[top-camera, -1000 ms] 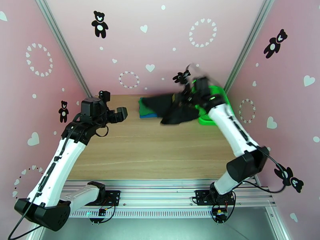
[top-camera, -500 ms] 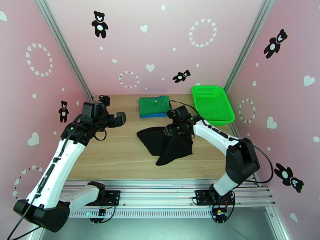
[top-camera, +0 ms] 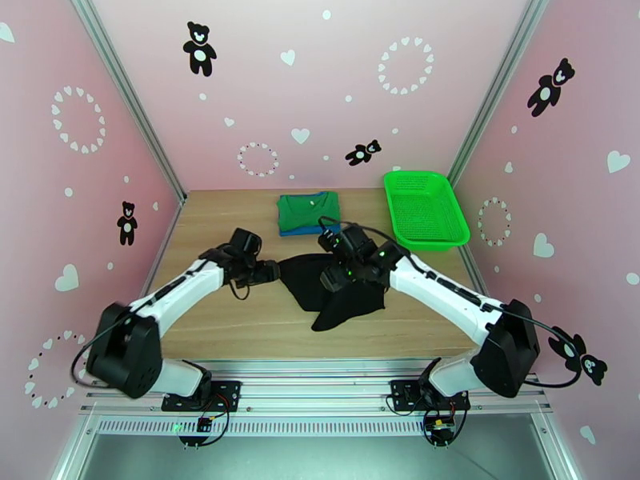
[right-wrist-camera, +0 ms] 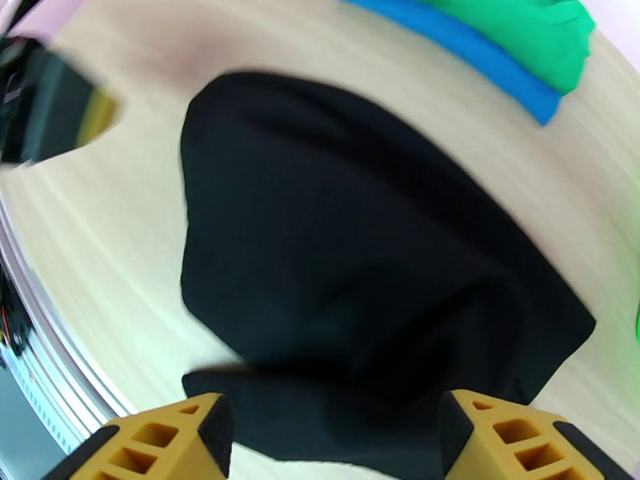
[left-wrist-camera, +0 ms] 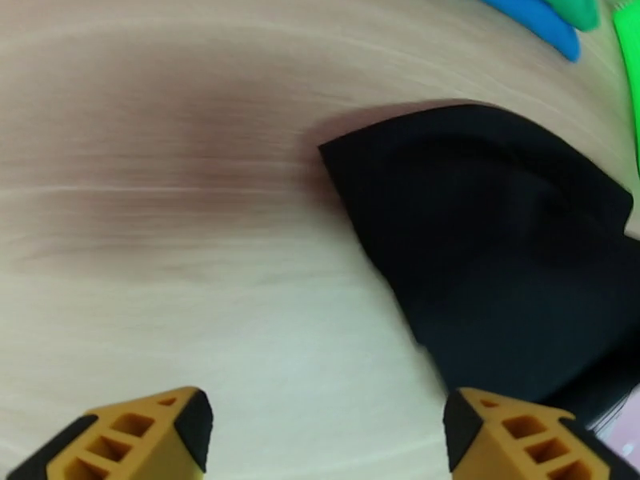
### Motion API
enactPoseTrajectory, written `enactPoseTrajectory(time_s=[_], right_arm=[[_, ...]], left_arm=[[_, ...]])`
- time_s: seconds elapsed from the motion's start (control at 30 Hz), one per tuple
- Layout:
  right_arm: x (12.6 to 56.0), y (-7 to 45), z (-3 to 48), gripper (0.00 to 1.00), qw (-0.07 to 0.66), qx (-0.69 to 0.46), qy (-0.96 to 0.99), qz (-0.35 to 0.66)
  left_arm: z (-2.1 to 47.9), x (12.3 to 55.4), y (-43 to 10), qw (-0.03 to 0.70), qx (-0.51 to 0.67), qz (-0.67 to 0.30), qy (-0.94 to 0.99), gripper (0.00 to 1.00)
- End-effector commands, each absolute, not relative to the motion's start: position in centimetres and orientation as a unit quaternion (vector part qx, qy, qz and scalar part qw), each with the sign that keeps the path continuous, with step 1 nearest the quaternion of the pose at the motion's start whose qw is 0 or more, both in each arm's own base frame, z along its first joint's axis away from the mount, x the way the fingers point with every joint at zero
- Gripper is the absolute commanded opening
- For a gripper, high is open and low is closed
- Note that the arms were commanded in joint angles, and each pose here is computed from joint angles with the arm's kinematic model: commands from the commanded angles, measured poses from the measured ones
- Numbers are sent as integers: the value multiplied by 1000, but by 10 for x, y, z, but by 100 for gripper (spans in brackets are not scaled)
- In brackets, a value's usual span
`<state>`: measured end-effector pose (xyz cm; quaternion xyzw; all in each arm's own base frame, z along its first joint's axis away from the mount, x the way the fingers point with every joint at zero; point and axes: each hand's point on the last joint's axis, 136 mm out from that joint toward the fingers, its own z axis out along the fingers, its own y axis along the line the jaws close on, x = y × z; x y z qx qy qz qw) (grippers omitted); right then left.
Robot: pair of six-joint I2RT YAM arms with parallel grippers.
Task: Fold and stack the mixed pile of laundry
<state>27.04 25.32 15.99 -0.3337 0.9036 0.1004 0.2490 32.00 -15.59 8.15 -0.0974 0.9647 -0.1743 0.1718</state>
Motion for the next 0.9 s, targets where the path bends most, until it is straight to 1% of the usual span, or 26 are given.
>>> enactPoseTrajectory(time_s=[0.0,0.1,0.27,0.47,0.6,0.77,0.8,0.87], right_arm=[[260,247,158,72,249,-329,907,78],[253,250,155,72,246,-336,906,72],[248,250,155,72,246,-335,907,75],[244,246,155,72,247,-328,909,75],[240,241,148,72,240,-326,912,67],[236,238,142,72,234,-324,914,63],[236,237,141,72,234,-324,914,62],[236,238,141,72,233,-325,914,64]], left_arm=[[87,355,-182,213,-157,-252,931,85],[72,364,-188,209,-194,-273,919,87],[49,371,-198,185,-215,-292,913,88],[46,383,-202,191,-223,-297,909,87],[47,386,-214,185,-216,-307,908,84],[49,381,-228,177,-200,-310,912,81],[49,380,-228,178,-199,-309,913,79],[52,379,-228,180,-199,-308,913,70]])
